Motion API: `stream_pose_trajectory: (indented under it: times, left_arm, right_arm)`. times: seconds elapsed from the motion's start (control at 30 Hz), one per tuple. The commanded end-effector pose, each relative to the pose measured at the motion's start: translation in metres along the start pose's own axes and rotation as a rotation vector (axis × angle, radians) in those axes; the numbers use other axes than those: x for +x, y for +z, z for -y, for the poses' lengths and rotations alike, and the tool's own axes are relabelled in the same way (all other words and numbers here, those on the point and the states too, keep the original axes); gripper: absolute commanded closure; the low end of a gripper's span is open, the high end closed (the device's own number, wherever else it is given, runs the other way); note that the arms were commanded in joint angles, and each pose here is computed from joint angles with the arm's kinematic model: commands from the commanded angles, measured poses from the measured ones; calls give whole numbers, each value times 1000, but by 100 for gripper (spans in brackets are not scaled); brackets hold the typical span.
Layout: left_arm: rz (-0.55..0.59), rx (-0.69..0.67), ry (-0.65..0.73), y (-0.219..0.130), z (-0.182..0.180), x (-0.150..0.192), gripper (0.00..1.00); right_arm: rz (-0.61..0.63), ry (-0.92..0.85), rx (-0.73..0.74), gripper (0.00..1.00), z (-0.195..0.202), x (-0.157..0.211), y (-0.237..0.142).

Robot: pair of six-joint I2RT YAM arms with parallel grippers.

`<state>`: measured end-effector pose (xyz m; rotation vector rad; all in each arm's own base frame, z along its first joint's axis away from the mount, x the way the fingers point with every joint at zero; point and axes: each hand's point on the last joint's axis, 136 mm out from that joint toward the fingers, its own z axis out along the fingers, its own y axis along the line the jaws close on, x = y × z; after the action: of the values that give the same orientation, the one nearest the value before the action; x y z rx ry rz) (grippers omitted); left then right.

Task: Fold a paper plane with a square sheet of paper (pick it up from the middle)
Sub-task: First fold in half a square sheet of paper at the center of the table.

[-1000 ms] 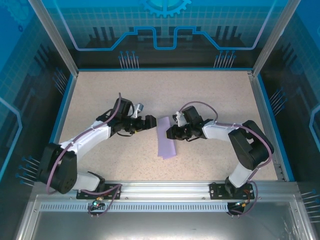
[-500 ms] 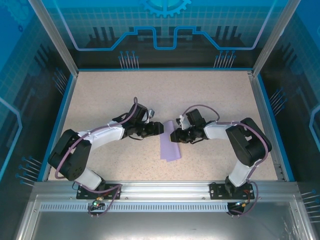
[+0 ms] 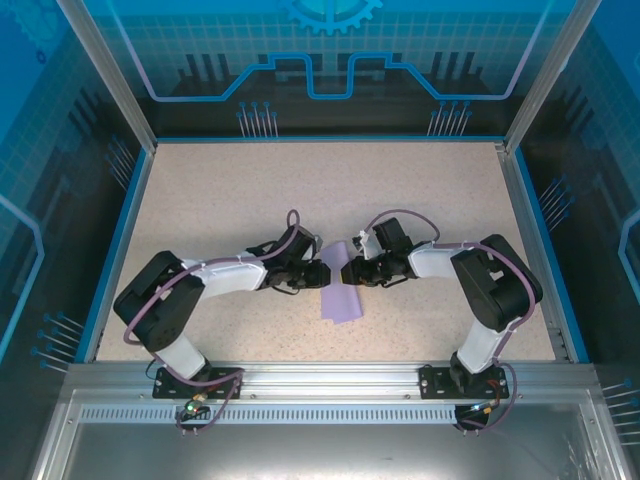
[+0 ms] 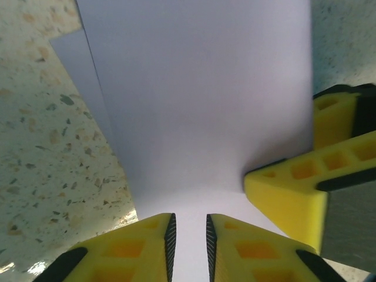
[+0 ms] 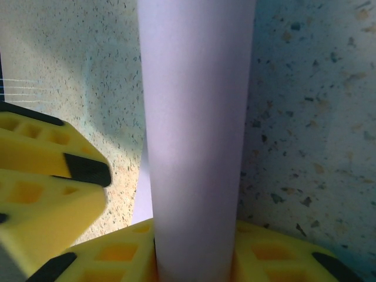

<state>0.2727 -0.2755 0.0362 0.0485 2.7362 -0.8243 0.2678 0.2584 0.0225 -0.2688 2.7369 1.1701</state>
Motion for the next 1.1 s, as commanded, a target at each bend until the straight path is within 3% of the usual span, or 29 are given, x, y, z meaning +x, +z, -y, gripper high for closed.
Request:
stream_pose_trajectory:
  times: [0.0, 0.2, 0.67, 1.07]
  left_arm:
    - [1, -23, 19, 9, -3, 4, 78]
    - [-39, -66, 30, 20, -11, 11, 82]
    - [-70, -39, 47, 27, -4, 11, 83]
    - [-65, 33, 45, 15, 18, 6, 80]
  right_arm:
    - [-10, 9, -9, 68, 5, 4, -2]
    - [-14, 14, -3, 67, 7, 5, -1]
    - [-23, -49, 182, 50, 22, 1, -21]
    - [-82, -123, 272, 57, 28, 7, -24]
